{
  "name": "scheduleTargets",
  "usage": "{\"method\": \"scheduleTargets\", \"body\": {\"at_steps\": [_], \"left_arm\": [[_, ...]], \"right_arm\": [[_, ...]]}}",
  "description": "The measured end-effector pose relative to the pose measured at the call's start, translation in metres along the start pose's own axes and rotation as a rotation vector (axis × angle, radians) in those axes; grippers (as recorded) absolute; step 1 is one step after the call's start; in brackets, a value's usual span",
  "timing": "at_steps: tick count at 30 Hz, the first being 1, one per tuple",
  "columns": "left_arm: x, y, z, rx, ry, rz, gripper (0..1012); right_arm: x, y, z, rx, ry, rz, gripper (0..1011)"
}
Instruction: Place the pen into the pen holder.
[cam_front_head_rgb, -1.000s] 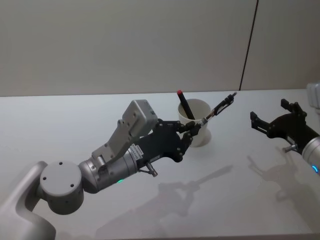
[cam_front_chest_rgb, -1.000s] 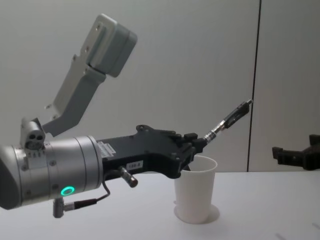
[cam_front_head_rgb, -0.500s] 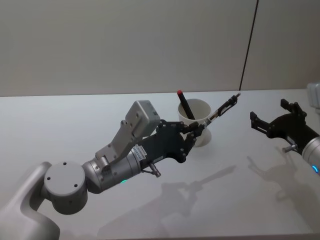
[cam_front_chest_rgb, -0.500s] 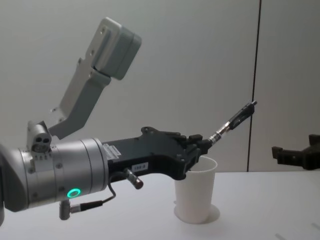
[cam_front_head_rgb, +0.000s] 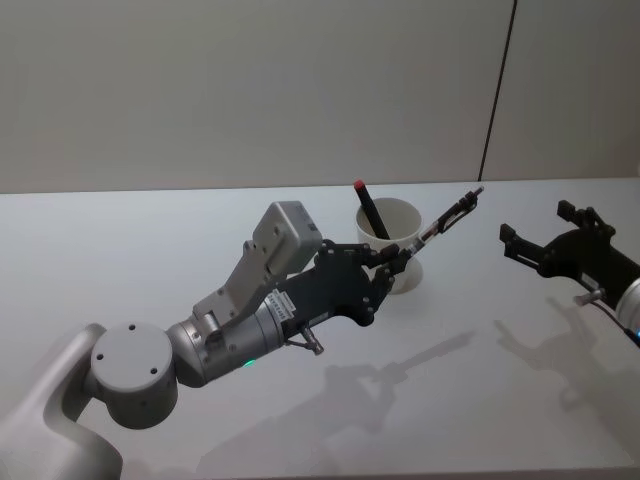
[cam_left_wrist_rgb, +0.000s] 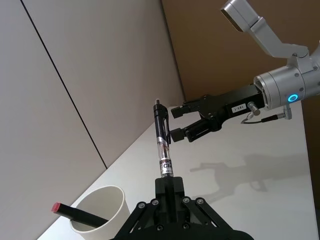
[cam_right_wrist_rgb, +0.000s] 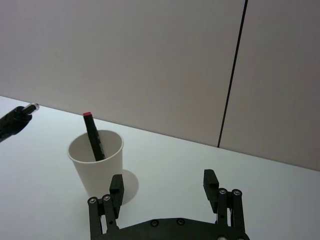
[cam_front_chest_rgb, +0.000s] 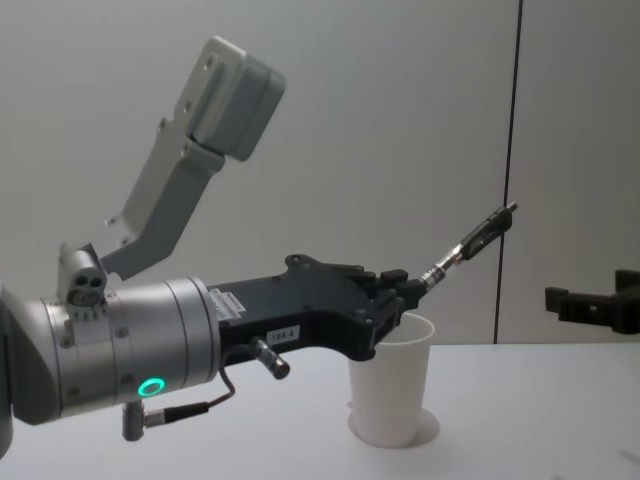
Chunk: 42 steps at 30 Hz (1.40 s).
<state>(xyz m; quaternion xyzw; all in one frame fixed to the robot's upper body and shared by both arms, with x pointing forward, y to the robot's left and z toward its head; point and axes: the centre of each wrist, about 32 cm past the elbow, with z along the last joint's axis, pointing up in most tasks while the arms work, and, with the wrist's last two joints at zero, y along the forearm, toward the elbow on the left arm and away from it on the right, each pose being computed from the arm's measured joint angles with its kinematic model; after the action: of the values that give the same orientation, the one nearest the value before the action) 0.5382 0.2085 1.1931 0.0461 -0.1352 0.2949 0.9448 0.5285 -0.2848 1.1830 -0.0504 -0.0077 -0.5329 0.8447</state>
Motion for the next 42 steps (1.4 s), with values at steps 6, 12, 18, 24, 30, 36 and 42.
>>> {"method": "scheduleTargets", "body": {"at_steps": [6,12,18,24,30,36,42], "left_arm": [[-0.0001,-0.0003,-0.0002,0.0,0.001,-0.001,103],[0.0,-0.0005,-0.0001,-0.001,0.001,-0.001,103],[-0.0001,-0.0007,-0.0002,-0.002,0.001,-0.001,103],[-0.0001,-0.0007,-0.0003,-0.001,0.001,-0.001,103],[-0.0001,-0.0007,-0.0003,-0.001,0.001,-0.001,103],[-0.0001,-0.0007,-0.0003,-0.001,0.001,-0.001,103],[-0.0001,-0.0007,-0.0003,-0.001,0.001,-0.001,103]], "right_arm": [[0.011,-0.005,-0.001,0.001,0.073,0.063,1001],[0.025,-0.011,-0.004,0.0,0.147,0.14,1001],[0.036,-0.016,-0.007,0.004,0.202,0.211,1001],[0.046,-0.023,-0.01,0.02,0.269,0.305,1001],[0.051,-0.028,-0.012,0.04,0.327,0.372,1001],[0.053,-0.032,-0.014,0.058,0.384,0.428,1001],[0.053,-0.034,-0.014,0.079,0.436,0.482,1001]]}}
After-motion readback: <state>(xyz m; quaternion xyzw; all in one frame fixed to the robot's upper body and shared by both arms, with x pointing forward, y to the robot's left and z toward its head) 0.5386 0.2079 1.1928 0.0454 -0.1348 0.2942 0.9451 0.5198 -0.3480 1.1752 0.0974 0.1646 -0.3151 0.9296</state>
